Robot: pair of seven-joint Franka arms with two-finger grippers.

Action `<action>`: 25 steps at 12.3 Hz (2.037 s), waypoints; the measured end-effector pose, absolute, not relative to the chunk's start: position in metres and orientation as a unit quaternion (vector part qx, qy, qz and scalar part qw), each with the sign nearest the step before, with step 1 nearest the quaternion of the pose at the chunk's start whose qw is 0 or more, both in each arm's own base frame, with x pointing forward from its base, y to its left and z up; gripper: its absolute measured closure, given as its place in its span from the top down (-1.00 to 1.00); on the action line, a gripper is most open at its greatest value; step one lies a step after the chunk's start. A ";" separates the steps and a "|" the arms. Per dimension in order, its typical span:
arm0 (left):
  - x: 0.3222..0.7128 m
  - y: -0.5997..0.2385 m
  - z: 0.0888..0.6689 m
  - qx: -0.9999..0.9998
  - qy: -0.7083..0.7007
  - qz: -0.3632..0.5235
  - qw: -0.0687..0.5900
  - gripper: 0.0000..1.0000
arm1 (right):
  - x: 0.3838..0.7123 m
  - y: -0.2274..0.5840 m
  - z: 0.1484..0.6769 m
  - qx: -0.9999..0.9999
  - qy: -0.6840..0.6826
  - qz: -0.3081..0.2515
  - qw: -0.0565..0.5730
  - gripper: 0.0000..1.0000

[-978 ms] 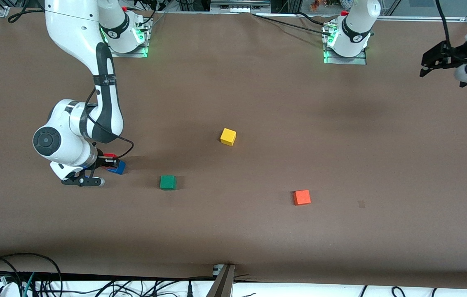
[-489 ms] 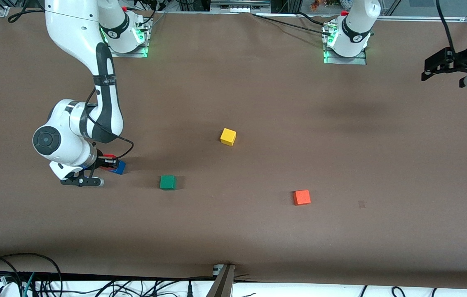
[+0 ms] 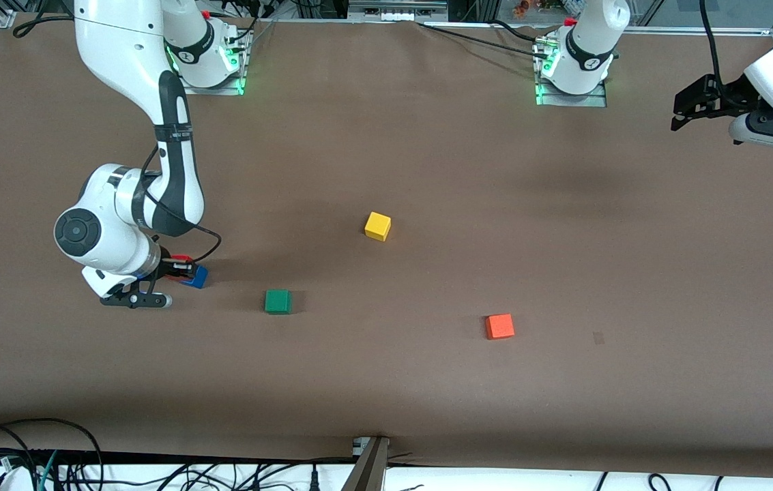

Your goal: Pass red block to right arm, stack on blue

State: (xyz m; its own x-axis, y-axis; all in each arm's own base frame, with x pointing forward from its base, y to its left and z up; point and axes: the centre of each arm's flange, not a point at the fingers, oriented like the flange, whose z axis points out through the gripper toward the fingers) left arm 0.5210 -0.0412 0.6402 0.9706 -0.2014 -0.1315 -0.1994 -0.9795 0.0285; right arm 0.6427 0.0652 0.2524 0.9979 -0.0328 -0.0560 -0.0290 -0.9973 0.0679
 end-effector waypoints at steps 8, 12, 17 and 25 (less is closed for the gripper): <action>0.526 -0.018 0.627 0.994 -0.075 -0.076 0.035 1.00 | 0.668 0.060 0.339 0.999 -0.015 -0.040 0.017 1.00; 0.535 -0.021 0.622 0.994 -0.076 -0.064 0.041 1.00 | 0.675 0.056 0.409 0.999 -0.014 -0.045 0.009 1.00; 0.538 -0.034 0.622 0.994 -0.087 -0.055 0.040 1.00 | 0.671 0.051 0.419 0.998 -0.016 -0.067 0.008 1.00; 0.537 -0.046 0.620 0.993 -0.105 -0.059 -0.010 1.00 | 0.646 0.032 0.483 0.995 0.006 -0.095 -0.003 1.00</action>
State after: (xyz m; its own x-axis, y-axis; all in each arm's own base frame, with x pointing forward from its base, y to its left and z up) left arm 0.5375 -0.0464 0.6195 0.9708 -0.2079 -0.1194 -0.2103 -0.9776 -0.0069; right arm 0.6458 0.0318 0.4826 0.9820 0.0120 -0.1884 0.0107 -0.9999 -0.0078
